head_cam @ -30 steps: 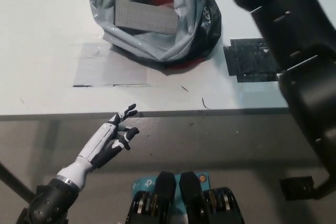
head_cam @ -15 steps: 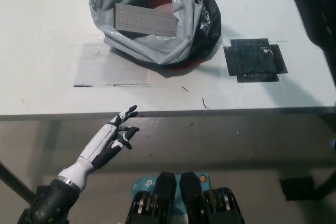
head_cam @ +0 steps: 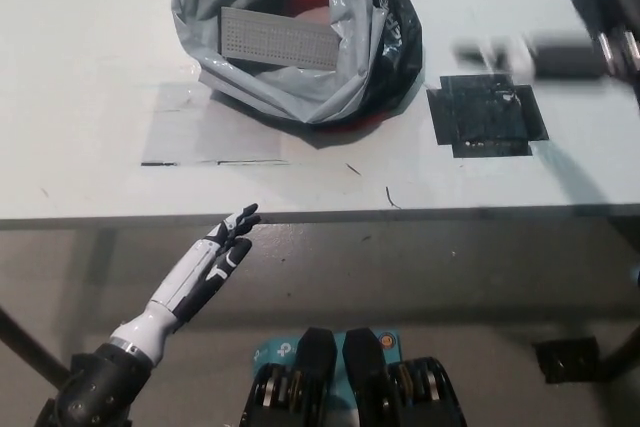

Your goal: Use the right hand to pick up a small rectangular container and put it into a plastic bag and lift the bag

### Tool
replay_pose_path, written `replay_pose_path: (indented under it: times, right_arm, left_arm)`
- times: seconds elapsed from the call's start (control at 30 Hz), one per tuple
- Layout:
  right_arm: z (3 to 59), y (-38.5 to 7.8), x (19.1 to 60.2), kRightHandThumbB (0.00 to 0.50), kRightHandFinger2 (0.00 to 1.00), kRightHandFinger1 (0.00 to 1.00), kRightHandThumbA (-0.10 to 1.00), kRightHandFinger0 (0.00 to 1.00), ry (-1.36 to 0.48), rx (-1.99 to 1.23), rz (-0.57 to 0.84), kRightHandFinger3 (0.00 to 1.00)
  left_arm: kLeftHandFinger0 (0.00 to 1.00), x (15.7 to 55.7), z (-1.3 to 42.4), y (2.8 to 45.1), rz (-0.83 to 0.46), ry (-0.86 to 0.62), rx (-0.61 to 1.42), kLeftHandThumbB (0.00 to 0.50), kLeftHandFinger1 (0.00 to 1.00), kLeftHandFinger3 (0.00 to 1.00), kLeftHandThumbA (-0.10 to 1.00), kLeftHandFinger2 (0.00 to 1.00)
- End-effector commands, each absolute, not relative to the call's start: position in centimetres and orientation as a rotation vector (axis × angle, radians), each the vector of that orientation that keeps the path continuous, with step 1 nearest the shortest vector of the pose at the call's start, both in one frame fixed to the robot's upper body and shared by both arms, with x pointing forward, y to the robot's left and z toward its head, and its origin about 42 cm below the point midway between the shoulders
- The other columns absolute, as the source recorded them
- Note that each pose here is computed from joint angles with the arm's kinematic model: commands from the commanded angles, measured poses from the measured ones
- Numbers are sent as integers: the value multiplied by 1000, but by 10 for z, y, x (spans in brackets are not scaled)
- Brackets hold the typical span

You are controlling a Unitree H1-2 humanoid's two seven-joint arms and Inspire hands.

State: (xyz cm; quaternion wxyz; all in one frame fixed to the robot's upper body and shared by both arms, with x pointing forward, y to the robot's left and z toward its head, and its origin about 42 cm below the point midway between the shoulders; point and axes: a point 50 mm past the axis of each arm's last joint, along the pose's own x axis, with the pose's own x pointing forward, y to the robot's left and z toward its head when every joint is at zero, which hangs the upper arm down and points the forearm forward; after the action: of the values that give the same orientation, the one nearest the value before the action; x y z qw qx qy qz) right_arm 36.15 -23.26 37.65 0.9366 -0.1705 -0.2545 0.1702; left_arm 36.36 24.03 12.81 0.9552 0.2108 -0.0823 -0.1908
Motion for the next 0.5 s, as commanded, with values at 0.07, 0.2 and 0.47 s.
replay_pose_path:
  times: [0.07, 0.2, 0.47]
  right_arm:
    - [351, -245, 195, 489, 1000, 1000, 1000, 1000, -956, -238, 228, 1000]
    - [308, -238, 202, 500, 1000, 1000, 1000, 1000, -780, -217, 201, 1000]
    - [217, -241, 243, 376, 1000, 1000, 1000, 1000, -642, -210, 103, 1000]
  left_arm:
    - [1000, 366, 175, 256, -282, -388, 316, 500, 1000, 1000, 1000, 1000]
    - [1000, 359, 167, 260, -275, -376, 301, 500, 1000, 1000, 1000, 1000]
    - [1000, 336, 142, 268, -267, -348, 275, 500, 1000, 1000, 1000, 1000]
